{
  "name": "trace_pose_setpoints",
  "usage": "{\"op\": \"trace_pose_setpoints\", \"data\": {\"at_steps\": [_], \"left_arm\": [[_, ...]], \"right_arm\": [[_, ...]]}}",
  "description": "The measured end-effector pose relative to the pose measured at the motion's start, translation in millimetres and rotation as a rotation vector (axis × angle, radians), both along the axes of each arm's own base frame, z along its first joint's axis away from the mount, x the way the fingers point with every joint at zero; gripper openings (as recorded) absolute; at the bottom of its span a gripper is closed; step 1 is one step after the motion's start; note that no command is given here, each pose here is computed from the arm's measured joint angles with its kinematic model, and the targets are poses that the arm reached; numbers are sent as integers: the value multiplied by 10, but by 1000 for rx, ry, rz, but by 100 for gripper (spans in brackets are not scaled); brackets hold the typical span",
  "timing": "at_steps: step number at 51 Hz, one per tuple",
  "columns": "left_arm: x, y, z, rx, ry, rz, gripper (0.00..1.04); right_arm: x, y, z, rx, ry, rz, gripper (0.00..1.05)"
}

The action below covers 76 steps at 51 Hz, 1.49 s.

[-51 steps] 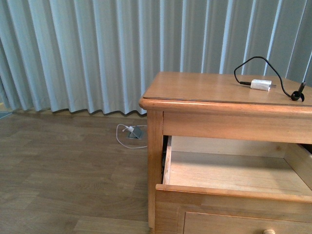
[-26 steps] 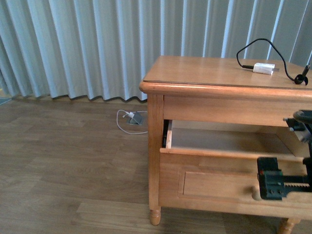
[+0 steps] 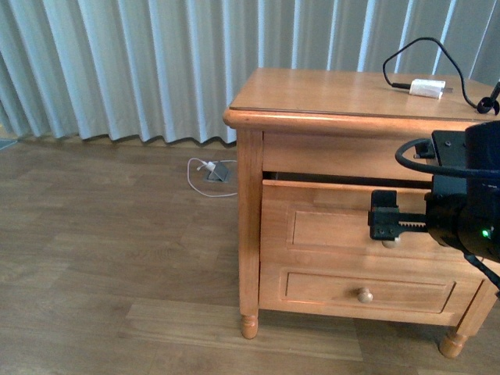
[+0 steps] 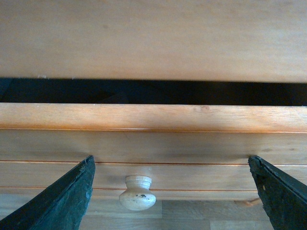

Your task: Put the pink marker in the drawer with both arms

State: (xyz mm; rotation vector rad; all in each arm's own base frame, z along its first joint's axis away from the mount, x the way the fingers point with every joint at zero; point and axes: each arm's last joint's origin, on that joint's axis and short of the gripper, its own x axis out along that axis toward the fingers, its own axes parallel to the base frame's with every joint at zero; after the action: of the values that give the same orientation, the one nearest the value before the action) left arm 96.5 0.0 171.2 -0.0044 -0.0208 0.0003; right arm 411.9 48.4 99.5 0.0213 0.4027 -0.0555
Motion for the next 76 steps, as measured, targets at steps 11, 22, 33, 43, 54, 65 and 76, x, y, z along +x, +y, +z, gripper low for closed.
{"op": "trace_pose_setpoints", "data": {"at_steps": [11,22,33,43,54,65,76], "left_arm": [[0,0,0,0,0,0,99],[0,0,0,0,0,0,99],[0,0,0,0,0,0,99],[0,0,0,0,0,0,99],[0,0,0,0,0,0,99],[0,0,0,0,0,0,99],[0,0,0,0,0,0,99]], "right_arm": [[159,-12,-53,-4,-57,-31,96],[176,-30,-56,-6,-80,-39,96],[167,-59,-56,-5,-66,-40,96],[21,-138,65,2,0,-39,96],[-372,-187,362,62,68,27,96],[-991,-313,772,126,88,71,96],[-1664,-467,1190,179,32,113,96]]}}
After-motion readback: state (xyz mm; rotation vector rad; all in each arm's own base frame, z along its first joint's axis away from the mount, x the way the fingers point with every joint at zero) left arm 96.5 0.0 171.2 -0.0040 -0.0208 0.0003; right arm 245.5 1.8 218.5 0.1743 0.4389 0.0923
